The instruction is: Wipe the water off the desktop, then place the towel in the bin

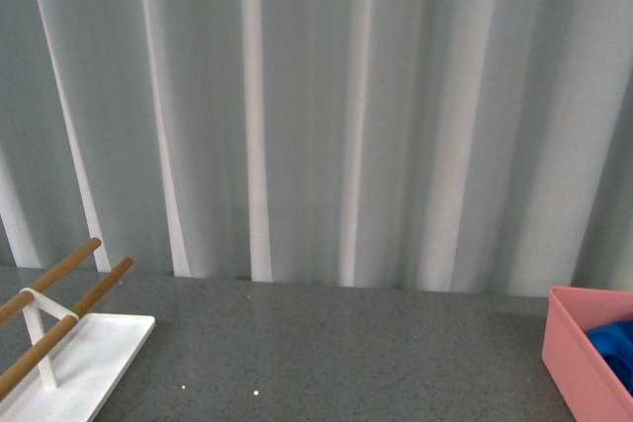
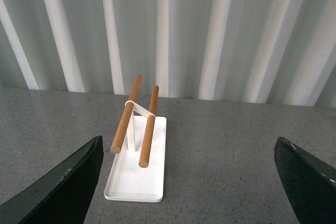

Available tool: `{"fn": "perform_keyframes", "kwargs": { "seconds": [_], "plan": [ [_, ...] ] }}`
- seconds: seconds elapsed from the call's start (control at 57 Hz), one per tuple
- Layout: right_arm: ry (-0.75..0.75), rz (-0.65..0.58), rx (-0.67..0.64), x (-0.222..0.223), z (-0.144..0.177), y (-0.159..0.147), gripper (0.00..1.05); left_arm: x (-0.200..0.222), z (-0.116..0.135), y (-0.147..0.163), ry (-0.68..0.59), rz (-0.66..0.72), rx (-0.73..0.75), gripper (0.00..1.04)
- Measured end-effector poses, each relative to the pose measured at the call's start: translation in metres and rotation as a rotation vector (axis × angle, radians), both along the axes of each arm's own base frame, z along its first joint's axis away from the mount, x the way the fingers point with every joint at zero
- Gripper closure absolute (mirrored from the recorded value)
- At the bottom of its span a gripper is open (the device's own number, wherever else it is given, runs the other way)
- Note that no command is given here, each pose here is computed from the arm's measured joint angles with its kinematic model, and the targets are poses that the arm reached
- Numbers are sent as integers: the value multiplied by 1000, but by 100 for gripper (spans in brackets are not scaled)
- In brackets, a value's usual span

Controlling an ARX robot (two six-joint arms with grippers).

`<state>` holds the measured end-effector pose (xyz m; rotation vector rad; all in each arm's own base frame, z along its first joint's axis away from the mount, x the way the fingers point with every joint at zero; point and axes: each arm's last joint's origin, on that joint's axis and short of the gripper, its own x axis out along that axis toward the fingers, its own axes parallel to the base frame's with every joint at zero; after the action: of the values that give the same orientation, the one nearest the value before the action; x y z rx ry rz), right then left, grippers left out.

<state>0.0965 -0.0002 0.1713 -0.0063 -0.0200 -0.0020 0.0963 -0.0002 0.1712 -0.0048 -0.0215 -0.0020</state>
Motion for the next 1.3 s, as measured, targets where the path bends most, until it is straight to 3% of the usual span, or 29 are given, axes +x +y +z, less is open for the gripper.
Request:
{"fn": "perform_keyframes", "kwargs": {
  "seconds": [1.297],
  "plan": [
    [0,0,0,0,0,0,7,0,0,0,0,0,0,7]
  ]
}}
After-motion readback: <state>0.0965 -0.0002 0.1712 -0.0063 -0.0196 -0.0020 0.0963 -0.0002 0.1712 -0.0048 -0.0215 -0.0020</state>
